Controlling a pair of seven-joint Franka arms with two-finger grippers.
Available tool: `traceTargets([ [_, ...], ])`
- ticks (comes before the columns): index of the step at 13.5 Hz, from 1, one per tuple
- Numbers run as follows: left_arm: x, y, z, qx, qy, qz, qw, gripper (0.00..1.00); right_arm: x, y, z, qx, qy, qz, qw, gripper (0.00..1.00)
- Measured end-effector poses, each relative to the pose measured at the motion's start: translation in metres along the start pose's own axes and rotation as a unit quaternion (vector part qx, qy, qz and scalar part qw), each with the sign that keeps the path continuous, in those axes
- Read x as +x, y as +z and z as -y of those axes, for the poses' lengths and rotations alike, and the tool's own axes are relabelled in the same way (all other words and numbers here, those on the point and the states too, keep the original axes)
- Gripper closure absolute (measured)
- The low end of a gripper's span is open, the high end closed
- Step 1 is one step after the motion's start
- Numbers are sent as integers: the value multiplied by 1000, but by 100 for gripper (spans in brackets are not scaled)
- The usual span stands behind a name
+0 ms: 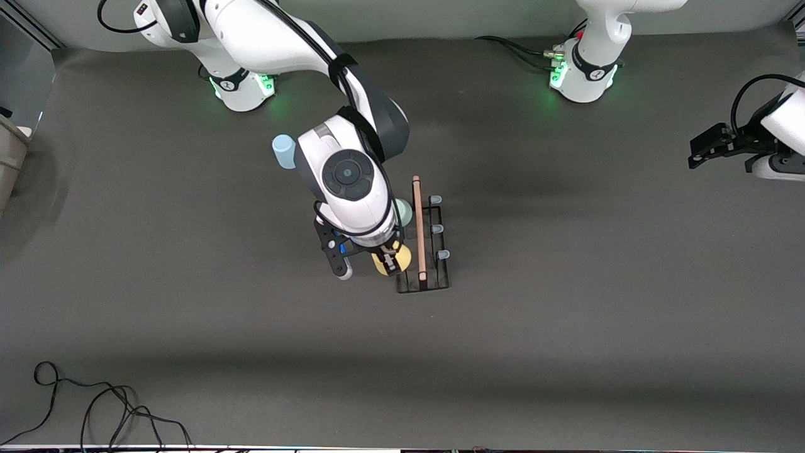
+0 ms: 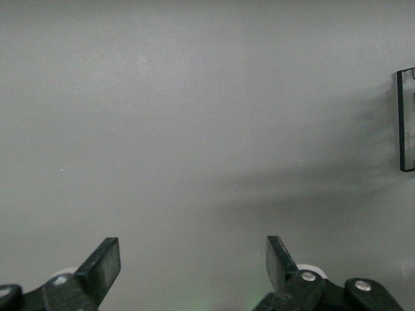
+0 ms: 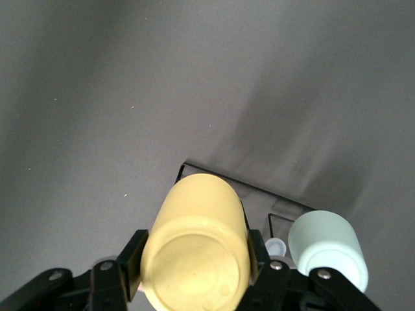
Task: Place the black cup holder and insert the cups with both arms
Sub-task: 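Carry the yellow cup with the right gripper onto a rack peg, then release the yellow cup and raise the right gripper away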
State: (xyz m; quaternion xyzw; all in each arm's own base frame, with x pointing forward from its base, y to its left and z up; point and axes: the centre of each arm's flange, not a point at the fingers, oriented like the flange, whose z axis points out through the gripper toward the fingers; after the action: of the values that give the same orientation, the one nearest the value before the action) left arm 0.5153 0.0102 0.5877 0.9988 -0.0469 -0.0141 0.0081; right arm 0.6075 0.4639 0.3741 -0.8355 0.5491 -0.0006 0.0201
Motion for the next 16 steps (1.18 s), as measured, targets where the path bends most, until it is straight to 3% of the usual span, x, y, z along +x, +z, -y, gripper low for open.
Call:
traceTargets([
  [8,0,-1,0,0,0,-1,1000,0,-6,68,7,1,-1,-10,1000,33],
  [11,0,-1,0,0,0,-1,1000,0,-6,73,8,4,-1,-11,1000,23],
  [13,0,-1,0,0,0,-1,1000,0,-7,60,11,15,-2,-10,1000,3],
  [16,0,-1,0,0,0,-2,1000,0,-10,8,6,8,-7,-7,1000,0],
])
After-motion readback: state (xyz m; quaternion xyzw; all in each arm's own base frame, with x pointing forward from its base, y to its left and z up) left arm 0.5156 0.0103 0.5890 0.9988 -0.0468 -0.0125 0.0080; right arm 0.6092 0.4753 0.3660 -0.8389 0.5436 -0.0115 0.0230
